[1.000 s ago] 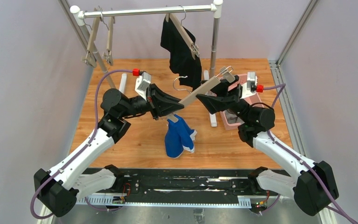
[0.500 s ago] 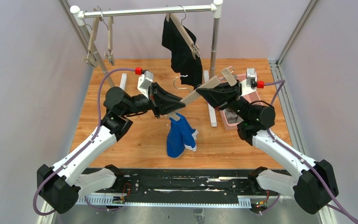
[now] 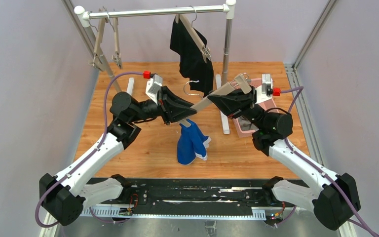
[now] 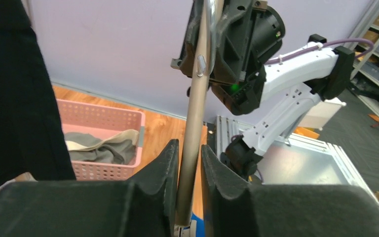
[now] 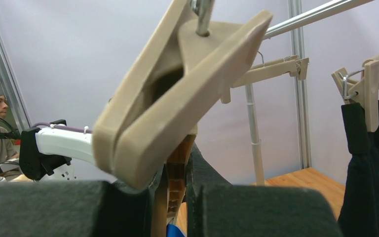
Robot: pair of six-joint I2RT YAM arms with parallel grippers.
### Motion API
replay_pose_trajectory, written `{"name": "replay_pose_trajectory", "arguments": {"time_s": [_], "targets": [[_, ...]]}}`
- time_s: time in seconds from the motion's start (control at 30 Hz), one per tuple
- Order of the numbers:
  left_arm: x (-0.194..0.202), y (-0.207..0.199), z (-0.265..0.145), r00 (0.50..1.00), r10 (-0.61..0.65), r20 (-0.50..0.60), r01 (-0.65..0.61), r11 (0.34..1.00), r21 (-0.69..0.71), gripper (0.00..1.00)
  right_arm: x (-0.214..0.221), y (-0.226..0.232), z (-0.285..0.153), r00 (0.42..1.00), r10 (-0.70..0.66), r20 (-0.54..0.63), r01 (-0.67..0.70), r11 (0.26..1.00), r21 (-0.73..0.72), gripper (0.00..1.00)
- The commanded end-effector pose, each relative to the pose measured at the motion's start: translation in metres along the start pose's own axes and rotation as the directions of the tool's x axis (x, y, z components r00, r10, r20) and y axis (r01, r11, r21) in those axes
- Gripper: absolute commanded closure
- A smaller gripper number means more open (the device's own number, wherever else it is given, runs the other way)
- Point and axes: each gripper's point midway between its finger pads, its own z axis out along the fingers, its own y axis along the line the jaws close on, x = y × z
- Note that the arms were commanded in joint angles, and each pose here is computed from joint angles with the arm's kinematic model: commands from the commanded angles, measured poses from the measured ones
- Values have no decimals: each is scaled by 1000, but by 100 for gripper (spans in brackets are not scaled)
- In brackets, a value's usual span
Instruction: Remove the underwear clipped to the hanger
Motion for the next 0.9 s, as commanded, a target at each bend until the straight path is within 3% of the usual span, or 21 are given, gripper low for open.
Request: {"name": "replay_pose_trajectory", "arguments": {"time_s": [0.0, 0.2, 0.4, 0.53, 0.67, 0.87], "targets": [[-8, -12, 1, 1000, 3, 21, -4, 999, 50, 73, -1, 2, 1, 996, -89, 12, 89, 996, -27, 99], [-1, -6, -6, 998, 62, -3, -62, 998, -6, 66, -3, 9, 1, 998, -64, 13, 65, 996, -54, 99], [9, 8, -19, 990, 116, -75, -125, 985, -122, 30, -12, 21, -2, 997, -77, 19, 78, 994, -73, 99], [5, 11, -23, 989, 130, -66, -139, 978, -157, 26, -18, 28, -7, 996, -88, 27, 89, 993, -72, 99], [9, 14, -21, 991, 113, -73, -123, 980, -158, 10, -25, 35, -9, 995, -93, 38, 96, 993, -75, 99], [11, 6, -16, 996, 76, -41, -79, 993, -91, 8, -31, 41, -11, 993, -107, 46, 110, 991, -77, 99]]}}
